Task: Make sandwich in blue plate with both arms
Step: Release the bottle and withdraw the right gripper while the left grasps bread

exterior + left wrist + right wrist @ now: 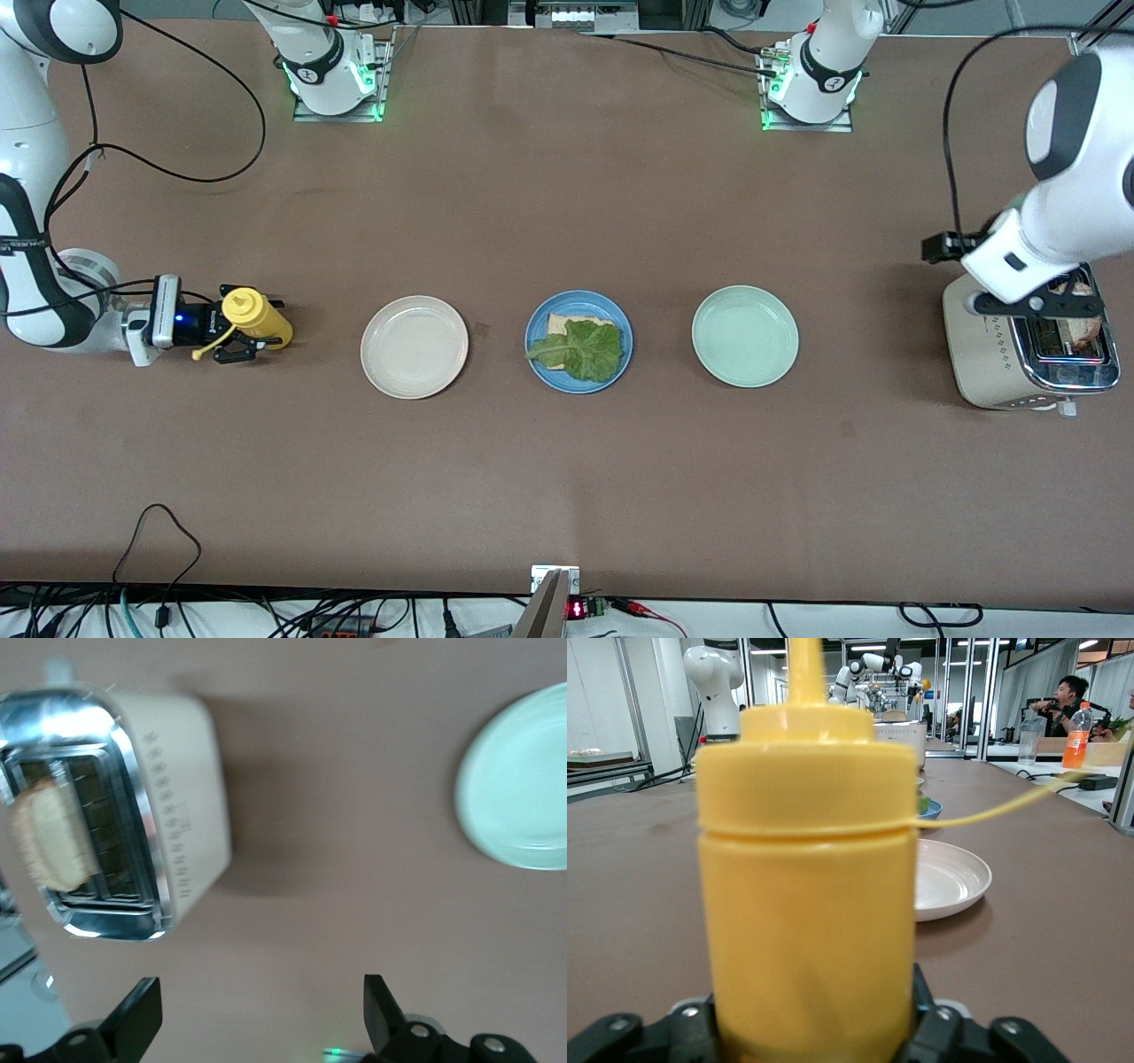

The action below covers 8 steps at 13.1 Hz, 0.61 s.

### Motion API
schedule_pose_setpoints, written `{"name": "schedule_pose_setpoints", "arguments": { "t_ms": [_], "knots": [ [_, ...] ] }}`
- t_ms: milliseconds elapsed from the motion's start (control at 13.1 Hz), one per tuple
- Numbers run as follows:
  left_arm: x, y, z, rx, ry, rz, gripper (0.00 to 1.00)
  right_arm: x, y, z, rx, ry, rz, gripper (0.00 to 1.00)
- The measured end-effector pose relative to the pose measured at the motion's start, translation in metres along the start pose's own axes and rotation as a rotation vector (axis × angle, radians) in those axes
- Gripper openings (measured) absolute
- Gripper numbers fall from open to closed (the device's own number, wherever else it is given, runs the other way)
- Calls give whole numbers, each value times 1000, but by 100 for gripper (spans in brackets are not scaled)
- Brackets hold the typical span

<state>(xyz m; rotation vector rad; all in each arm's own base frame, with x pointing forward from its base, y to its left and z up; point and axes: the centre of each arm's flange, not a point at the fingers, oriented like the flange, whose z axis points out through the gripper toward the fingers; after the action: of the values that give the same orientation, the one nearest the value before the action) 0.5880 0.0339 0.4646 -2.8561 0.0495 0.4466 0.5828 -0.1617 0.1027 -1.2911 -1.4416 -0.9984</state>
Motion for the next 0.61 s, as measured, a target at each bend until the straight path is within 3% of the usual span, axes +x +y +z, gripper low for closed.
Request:
{"name": "schedule_pose_setpoints", "arguments": {
  "t_ms": [153,458,610],
  "knots": [
    [19,-56,43,59,-41,18,100,0,-2,-7,-9,4,0,100],
    [45,-141,95,105,59,111,100,-2,-7,-35,-40,-20,-2,100],
    [47,-167,120,92,62,123,100,5,-12,-76,-46,-59,-20,100]
  ]
}}
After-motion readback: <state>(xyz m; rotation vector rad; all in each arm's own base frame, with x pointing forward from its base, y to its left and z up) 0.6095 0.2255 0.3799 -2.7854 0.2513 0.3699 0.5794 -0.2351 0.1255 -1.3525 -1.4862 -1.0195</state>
